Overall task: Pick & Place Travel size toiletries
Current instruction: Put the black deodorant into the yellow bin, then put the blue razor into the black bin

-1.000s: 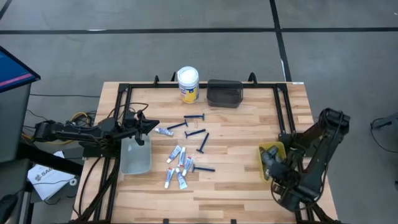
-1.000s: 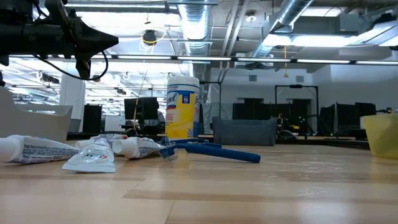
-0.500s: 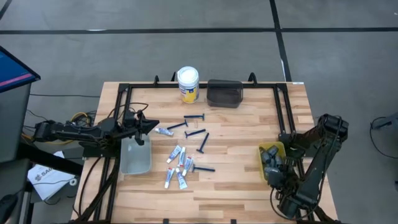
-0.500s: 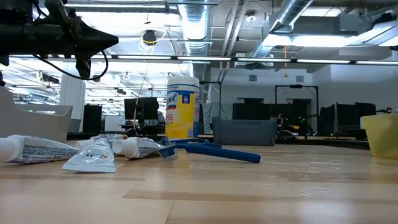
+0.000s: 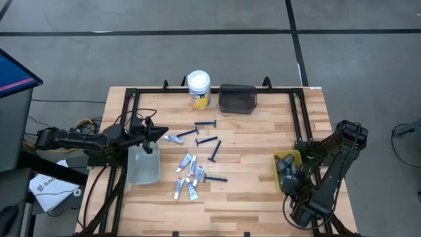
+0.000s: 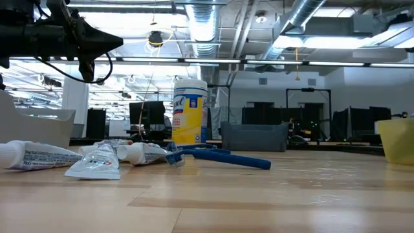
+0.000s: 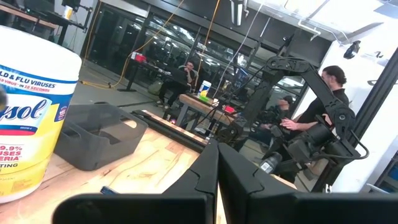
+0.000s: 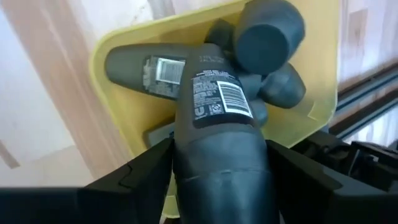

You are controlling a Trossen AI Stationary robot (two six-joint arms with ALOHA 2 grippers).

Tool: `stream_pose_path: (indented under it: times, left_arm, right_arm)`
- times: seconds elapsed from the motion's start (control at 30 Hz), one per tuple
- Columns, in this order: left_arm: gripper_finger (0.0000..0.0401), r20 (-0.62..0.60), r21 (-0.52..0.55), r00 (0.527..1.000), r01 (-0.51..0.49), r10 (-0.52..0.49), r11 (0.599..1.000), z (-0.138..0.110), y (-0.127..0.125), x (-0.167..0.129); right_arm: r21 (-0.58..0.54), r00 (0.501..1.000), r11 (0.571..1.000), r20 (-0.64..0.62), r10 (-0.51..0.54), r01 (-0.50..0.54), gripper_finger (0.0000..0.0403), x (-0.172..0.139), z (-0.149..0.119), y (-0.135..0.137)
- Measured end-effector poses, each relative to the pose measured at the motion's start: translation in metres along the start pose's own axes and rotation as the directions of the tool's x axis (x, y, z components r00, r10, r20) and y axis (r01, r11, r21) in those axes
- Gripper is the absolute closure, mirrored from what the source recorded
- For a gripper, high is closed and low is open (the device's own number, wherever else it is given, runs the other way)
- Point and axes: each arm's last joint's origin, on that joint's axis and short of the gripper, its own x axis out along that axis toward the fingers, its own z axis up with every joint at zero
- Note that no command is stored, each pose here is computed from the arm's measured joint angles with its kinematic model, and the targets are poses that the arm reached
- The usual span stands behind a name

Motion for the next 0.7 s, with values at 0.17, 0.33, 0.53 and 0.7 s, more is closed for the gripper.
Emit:
stream_pose_path:
  times: [0.17,0.33,0.53,0.7]
  left_arm:
    - [0.0401,0.0,0.0,1.0,0.0,0.0,1.0,0.0,0.0,0.0]
    - [0.0401,0.0,0.0,1.0,0.0,0.0,1.0,0.0,0.0,0.0]
    - [0.0401,0.0,0.0,1.0,0.0,0.0,1.0,0.0,0.0,0.0]
    - [0.0401,-0.001,0.0,1.0,0.001,-0.001,1.0,0.0,0.0,0.0]
  right_arm:
    - [0.026,0.999,1.0,-0.047,-0.01,0.011,0.0164,0.001,0.005,-0.003]
    - [0.038,0.991,0.998,-0.125,-0.041,0.046,0.0163,-0.002,0.008,-0.01]
    - [0.067,0.993,0.998,-0.119,0.009,-0.001,0.0163,-0.017,0.014,-0.009]
    - [0.108,0.993,0.994,-0.107,0.039,-0.028,0.0163,-0.023,0.018,-0.009]
